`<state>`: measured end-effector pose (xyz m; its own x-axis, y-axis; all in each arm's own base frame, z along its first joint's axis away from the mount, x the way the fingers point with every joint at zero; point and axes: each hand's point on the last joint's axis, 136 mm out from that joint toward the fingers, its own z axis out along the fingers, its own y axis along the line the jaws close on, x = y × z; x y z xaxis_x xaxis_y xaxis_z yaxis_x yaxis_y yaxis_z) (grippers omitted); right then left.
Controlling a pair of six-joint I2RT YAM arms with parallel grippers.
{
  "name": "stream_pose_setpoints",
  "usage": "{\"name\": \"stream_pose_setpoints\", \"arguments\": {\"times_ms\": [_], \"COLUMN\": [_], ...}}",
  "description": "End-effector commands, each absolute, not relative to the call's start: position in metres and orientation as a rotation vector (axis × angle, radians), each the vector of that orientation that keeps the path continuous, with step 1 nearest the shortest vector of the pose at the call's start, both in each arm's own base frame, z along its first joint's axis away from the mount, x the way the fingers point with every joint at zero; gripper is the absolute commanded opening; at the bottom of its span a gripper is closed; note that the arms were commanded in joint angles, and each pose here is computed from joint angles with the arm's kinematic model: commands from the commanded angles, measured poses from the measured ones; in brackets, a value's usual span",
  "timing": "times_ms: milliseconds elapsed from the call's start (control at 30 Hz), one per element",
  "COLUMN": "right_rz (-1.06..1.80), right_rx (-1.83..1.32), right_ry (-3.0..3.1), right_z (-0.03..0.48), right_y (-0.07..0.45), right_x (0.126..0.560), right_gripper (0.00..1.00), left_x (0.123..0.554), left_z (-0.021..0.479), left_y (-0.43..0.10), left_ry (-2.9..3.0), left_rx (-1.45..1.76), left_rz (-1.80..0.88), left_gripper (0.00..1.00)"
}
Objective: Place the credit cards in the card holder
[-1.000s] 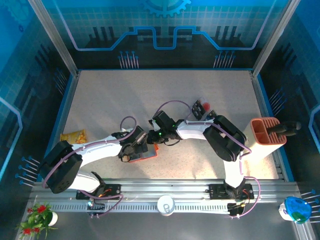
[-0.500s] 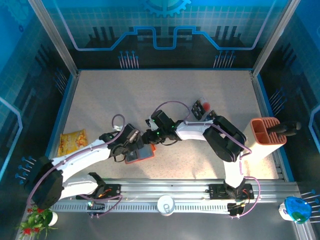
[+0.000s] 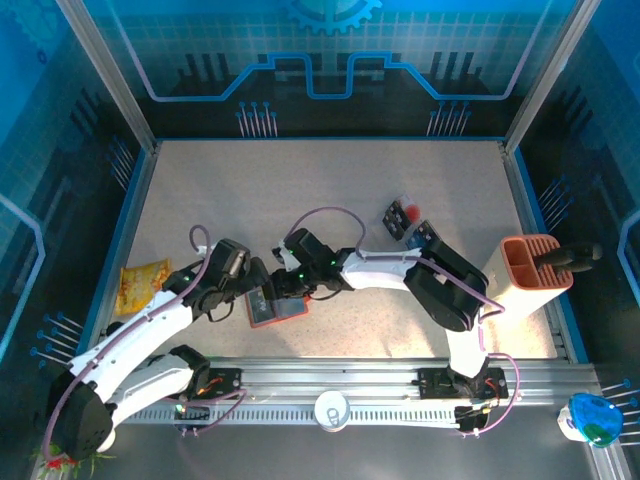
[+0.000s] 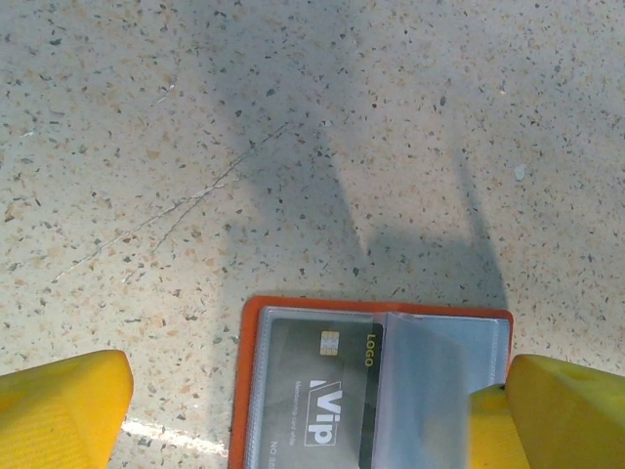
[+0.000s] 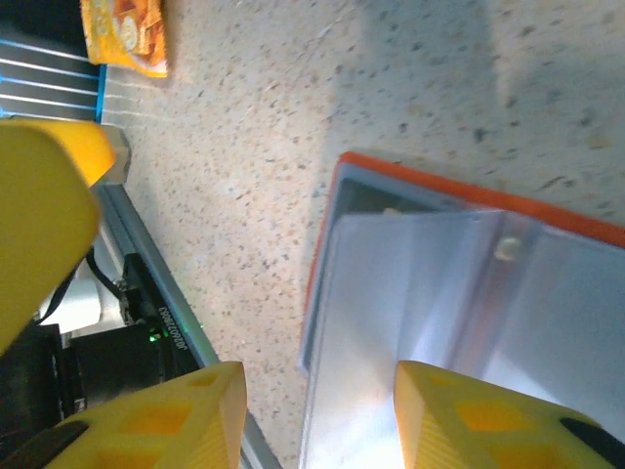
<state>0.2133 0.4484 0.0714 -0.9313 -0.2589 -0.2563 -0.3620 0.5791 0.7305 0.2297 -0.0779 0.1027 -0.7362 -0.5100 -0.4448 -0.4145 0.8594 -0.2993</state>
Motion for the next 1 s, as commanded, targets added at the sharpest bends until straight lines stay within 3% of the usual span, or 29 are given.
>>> {"name": "stream_pose_setpoints", "arguments": {"times_ms": [0, 500, 767, 967], "right_rz": [1.323, 1.297, 1.341, 1.230], "right_rx": [-0.547, -0.530, -0.515, -0.479], "right_ry": [2.625, 2.712, 2.636, 2.599], "right_z": [0.092, 0.047, 0.078, 0.095], "right_y": [0.465, 0.481, 0.465, 0.425], "right_x": [0.211, 0.208, 0.217, 0.232], "right_gripper": [0.46, 0.46, 0.46, 0.44], "left_x": [0.229, 0.227, 0.227, 0.227], "left_z": [0.115, 0.129, 0.131, 0.126], "left_y": [-0.078, -0.070, -0.071, -0.074], "left_ry": [2.513, 2.465, 2.458, 2.471], "left_rx": [-0.643, -0.680, -0.689, -0.689], "left_rz": [-0.262, -0.284, -0.301, -0.313], "left_gripper": [0.99, 0.99, 0.99, 0.99]}}
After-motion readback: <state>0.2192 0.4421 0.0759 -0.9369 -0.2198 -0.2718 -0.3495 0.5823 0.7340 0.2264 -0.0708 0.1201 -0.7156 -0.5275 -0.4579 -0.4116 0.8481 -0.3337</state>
